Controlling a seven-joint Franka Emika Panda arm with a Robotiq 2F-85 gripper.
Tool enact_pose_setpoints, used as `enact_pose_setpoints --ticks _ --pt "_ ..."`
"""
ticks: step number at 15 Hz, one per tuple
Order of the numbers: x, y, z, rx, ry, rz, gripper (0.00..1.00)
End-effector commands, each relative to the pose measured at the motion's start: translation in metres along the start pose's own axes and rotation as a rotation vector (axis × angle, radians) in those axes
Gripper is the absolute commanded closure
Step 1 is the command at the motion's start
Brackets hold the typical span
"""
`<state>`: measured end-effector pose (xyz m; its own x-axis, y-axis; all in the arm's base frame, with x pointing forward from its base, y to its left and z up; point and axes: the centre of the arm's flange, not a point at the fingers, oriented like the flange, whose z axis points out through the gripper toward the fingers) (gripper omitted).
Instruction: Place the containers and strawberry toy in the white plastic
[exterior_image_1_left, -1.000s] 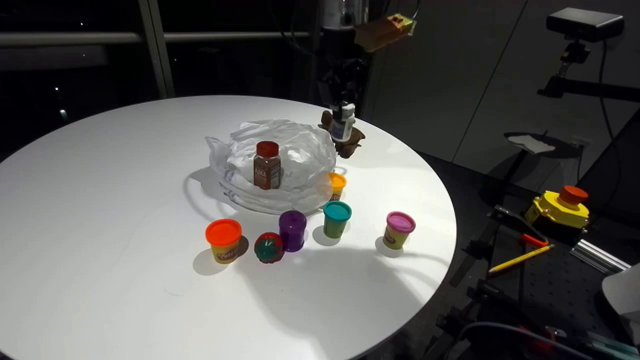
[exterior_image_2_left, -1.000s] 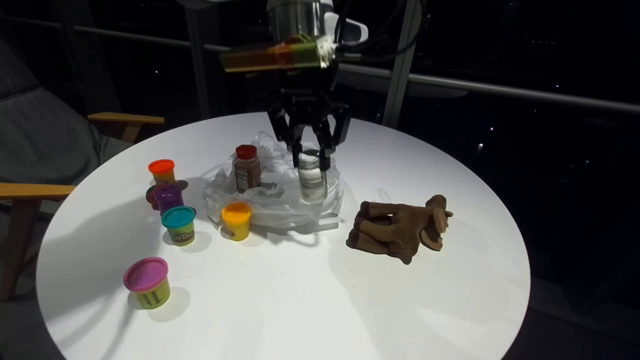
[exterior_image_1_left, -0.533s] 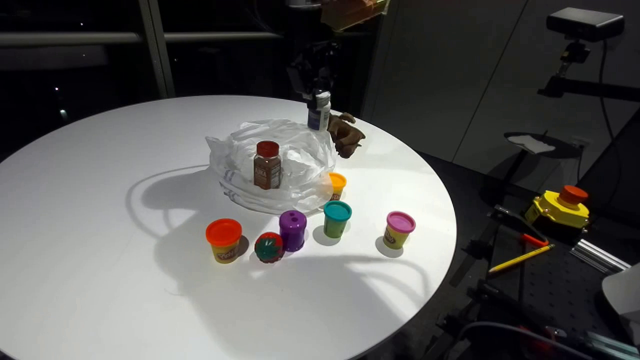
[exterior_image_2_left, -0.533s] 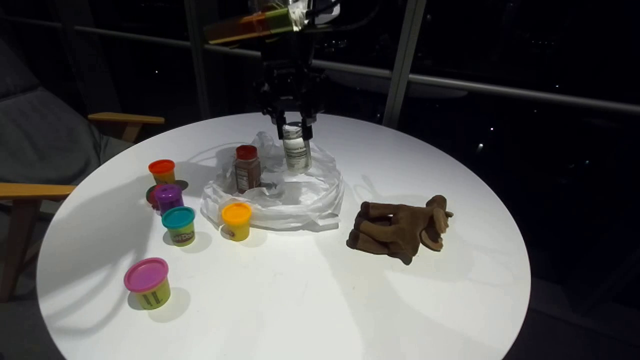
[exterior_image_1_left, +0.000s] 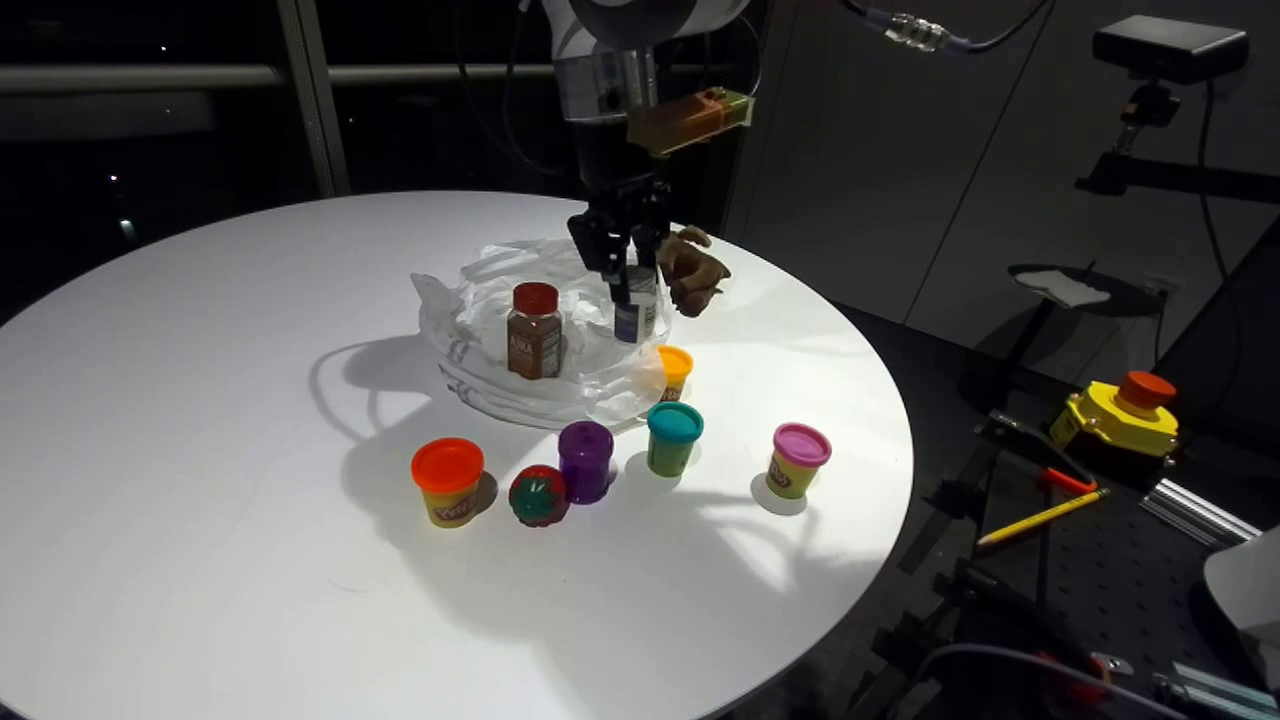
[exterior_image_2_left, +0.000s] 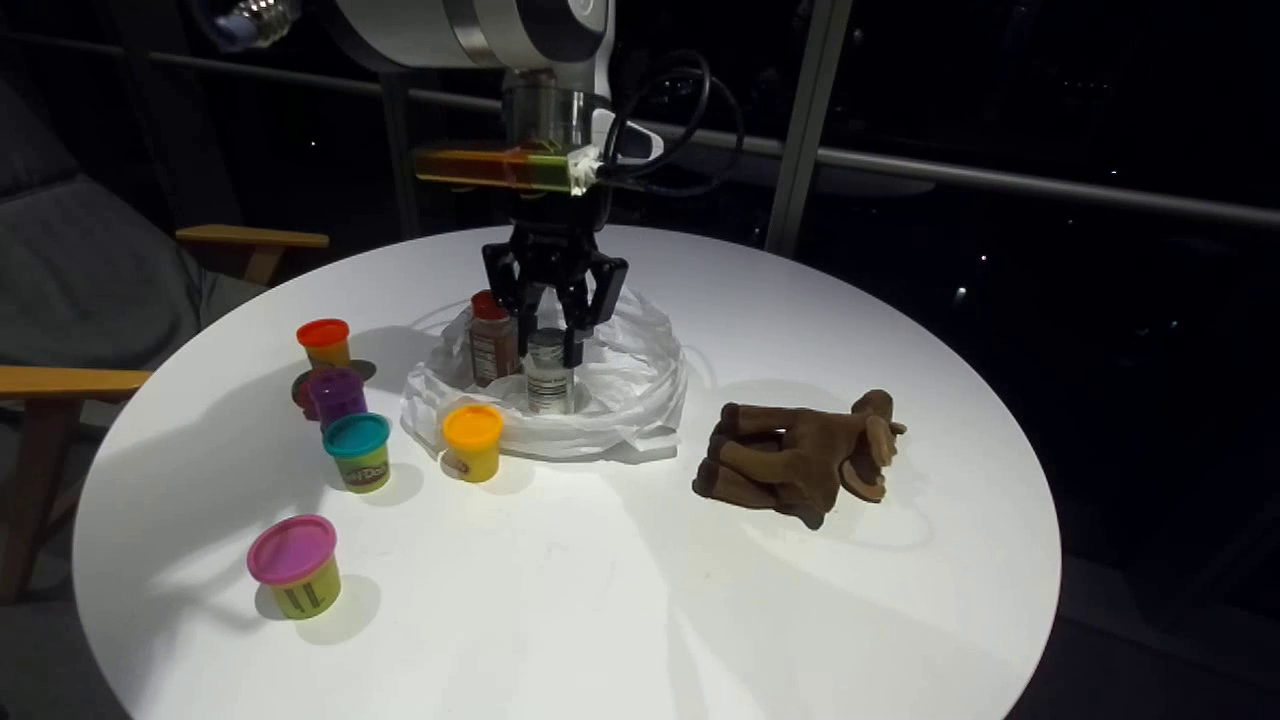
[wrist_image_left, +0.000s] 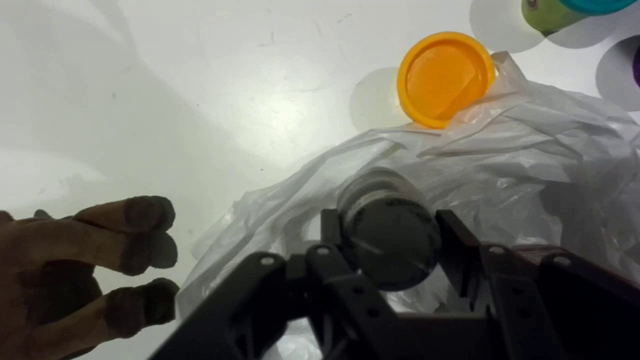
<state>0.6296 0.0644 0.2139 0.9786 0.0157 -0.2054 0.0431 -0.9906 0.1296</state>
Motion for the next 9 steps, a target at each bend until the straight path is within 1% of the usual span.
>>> enact_pose_setpoints --ticks 1,4,8,9 --pt "0.004 -0.005 -0.007 0.086 0.005 -0.029 0.75" --pt "0.004 -0.004 0.000 0.134 0.002 -0.018 0.75" --pt "0.002 -0.003 0.012 0.112 0.056 -0.024 0.75" --pt "0.001 -0.004 0.016 0.106 0.072 -0.027 0.25"
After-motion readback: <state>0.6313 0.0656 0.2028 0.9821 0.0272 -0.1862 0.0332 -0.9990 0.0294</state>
